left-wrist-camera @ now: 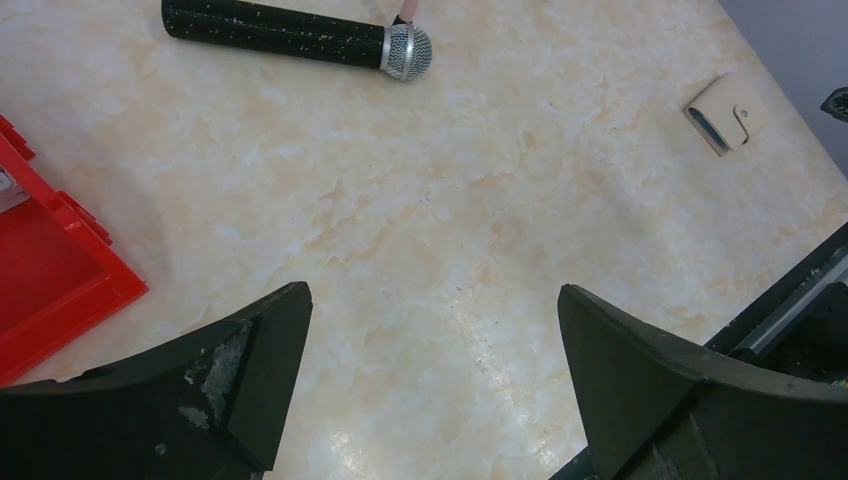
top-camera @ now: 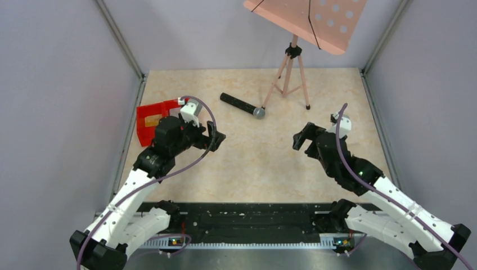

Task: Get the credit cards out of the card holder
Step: Move the card holder to the center of the board.

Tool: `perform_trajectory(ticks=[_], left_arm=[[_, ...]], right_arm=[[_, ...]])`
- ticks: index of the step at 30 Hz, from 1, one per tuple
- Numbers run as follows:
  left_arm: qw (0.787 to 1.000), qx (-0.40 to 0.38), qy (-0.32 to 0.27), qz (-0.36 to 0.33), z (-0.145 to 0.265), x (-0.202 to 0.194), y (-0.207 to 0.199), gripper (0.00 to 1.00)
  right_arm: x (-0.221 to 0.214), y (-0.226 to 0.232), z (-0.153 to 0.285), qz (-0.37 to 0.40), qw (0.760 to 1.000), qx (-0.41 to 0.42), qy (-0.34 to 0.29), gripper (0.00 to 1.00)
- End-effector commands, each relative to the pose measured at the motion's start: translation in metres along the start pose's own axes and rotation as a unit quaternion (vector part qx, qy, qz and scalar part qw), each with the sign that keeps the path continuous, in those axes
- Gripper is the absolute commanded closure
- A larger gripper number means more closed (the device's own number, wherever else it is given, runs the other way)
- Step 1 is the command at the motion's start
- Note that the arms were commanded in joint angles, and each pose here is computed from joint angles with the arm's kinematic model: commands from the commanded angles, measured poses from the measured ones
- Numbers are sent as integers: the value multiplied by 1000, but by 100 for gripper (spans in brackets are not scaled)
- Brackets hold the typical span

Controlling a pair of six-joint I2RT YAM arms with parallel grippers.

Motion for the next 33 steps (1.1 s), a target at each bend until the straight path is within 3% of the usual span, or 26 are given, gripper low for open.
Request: perform_trajectory(ticks=[1, 9, 16, 21, 27, 33], left_arm=[[999, -8, -38, -11, 2, 15, -3, 1], [999, -7, -34, -9, 3, 14, -3, 1], [999, -5, -40, -9, 7, 11, -3, 1], [999, -10, -40, -7, 8, 10, -4, 1], [999, -14, -44, -6, 10, 9, -5, 1], [999, -8, -44, -3, 11, 9, -5, 1]], right_arm=[[4, 2, 1, -21, 1000, 1, -22, 1], [-1, 0, -7, -28, 999, -25, -28, 1], [-3, -16, -23, -17, 992, -91, -85, 3], [-8, -48, -46, -14, 985, -162, -63, 4], [-1, -92, -64, -66, 965, -251, -43, 5], [13, -120, -76, -99, 951, -291, -46, 8]])
Point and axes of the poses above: each gripper's point midway between its finger pads, its own z axis back along the fingers, its own y axis along the line the jaws close on, x = y × z, the point moved 10 cm from there along z, back along the fingers, and after that the axes turned 8 degrees about -z, right-handed, at the moved point
